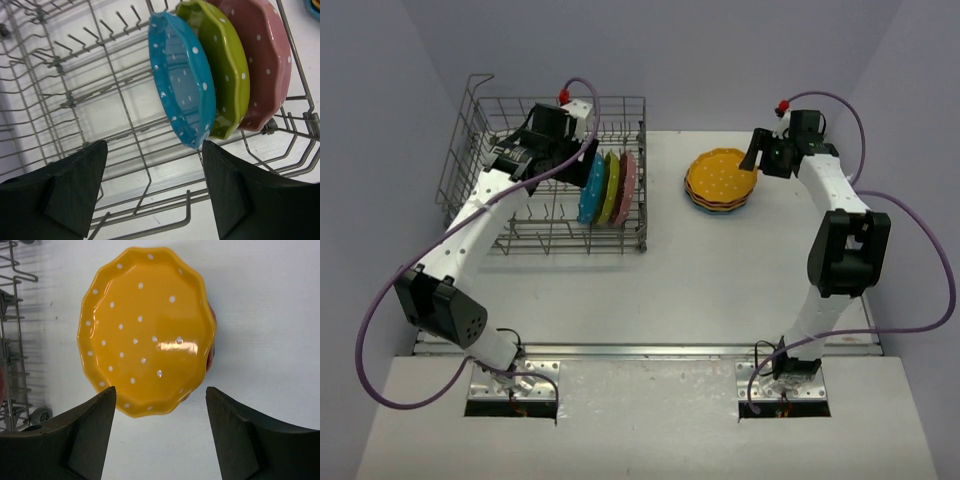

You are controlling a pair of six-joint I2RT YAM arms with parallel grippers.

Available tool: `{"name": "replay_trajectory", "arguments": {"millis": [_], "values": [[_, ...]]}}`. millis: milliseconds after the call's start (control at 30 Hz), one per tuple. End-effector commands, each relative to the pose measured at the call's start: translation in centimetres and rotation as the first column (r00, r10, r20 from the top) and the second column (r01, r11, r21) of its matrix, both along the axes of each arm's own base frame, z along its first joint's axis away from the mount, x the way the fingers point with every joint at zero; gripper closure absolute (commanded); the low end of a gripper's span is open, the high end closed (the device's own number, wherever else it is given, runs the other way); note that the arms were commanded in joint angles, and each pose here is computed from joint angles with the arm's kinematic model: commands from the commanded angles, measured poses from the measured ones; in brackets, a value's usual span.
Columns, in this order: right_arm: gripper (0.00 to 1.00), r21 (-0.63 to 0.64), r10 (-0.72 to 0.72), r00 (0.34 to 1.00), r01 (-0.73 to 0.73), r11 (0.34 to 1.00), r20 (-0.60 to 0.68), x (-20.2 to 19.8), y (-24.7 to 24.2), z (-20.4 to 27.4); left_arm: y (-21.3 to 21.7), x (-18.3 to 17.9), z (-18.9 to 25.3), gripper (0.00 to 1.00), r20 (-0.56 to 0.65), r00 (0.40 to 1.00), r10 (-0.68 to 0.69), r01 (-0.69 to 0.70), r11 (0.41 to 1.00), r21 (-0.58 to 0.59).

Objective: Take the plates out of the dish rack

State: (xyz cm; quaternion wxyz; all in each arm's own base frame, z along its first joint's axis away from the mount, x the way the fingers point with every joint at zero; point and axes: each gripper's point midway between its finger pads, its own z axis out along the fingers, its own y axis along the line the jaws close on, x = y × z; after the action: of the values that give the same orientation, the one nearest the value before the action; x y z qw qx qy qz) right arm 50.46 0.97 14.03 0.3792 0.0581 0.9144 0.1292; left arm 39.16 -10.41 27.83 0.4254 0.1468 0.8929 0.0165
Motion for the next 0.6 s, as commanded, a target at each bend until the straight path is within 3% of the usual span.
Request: {"name": "replay_trajectory", "arguments": {"millis": [0, 267, 567], "values": [[0.27, 0.015, 0.052, 0.991, -0.054, 0.998, 0.122, -1.4, 0.8, 5.0, -2.2, 1.6, -1.5, 0.28, -0.021, 0.999, -0.048, 0.046, 0.994, -0.095], [0.26, 0.028, 0.08, 0.985, -0.085, 0.996, 0.153, -4.3, 1.6, 6.5, -4.5, 3.5, -4.3, 0.33, -0.072, 0.994, -0.078, 0.064, 0.983, -0.17], [0.13, 0.023, 0.05, 0.983, -0.055, 0.998, 0.174, -5.4, 1.4, 7.5, -3.7, 5.6, -7.9, 0.37, -0.122, 0.992, 0.01, -0.023, 0.994, -0.108]]}}
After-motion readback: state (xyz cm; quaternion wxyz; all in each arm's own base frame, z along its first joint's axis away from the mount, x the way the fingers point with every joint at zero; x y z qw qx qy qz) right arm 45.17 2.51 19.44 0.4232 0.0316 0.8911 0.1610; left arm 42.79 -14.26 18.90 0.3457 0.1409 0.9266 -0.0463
